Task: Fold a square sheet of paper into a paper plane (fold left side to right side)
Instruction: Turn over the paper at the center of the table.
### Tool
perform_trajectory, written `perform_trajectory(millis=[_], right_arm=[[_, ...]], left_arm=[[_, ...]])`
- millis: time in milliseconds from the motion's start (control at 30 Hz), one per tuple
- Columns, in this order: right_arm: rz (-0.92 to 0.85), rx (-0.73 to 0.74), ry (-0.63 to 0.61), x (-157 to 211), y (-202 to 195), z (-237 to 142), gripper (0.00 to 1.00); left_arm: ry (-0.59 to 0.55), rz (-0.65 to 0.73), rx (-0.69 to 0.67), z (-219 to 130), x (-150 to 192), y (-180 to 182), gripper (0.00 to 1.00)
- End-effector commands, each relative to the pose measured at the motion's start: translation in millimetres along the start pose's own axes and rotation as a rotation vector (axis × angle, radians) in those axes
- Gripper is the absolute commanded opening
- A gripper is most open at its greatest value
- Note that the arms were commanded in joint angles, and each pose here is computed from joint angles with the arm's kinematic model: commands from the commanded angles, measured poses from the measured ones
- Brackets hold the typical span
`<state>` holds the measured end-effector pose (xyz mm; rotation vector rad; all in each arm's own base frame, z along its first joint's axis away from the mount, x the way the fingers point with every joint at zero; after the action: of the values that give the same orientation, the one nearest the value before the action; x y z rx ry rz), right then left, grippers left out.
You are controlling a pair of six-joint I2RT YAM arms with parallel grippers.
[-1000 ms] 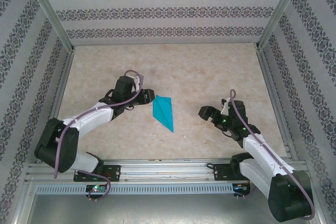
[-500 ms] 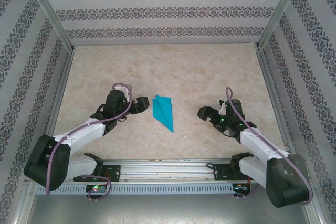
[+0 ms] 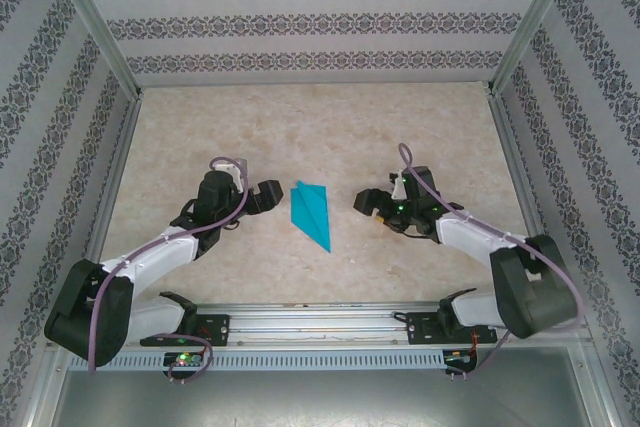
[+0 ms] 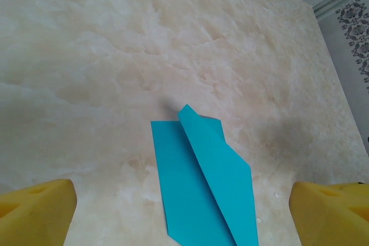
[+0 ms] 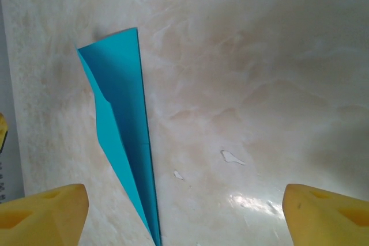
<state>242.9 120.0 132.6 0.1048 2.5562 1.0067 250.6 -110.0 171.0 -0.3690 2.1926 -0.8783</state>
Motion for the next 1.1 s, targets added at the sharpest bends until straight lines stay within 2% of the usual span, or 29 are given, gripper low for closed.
perform_trajectory(millis=[0,133,267,700,1067], right_arm=[[-0.074,-0.088,0.027,-11.3,22.7,13.2,0.79],[-0.134,-0.107,0.075,-14.4,34.3,36.2,0.67],[-0.203,-0.125,0.083,-16.1,43.0,52.2,0.6],[-0.278,-0.175,0.143,-13.1,49.3,83.1,0.51],[-0.282,-0.207,0.162,-12.0,51.2,93.5,0.37]], left_arm=[[-0.038,-0.007,0.027,-3.6,-4.0,0.6,0.95],[-0.038,-0.013,0.03,-3.8,-4.0,1.7,0.95],[-0.04,-0.011,0.032,-5.1,-5.1,0.9,0.96],[-0.045,-0.009,0.031,-6.7,-6.3,1.2,0.96],[-0.046,-0.005,0.031,-7.4,-7.2,0.3,0.96]])
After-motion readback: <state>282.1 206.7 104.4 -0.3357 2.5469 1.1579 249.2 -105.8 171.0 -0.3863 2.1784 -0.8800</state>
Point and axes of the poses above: each hand's point on the last joint's axis, 136 mm out from that joint toward the fingers, its own z axis out along the fingers, its own y axis along the line the jaws close on, x = y × z, the point moved 10 cm from there along -z, back along the fingers, and after that the axes turned 9 degrees about -z, right-handed, at the moved point
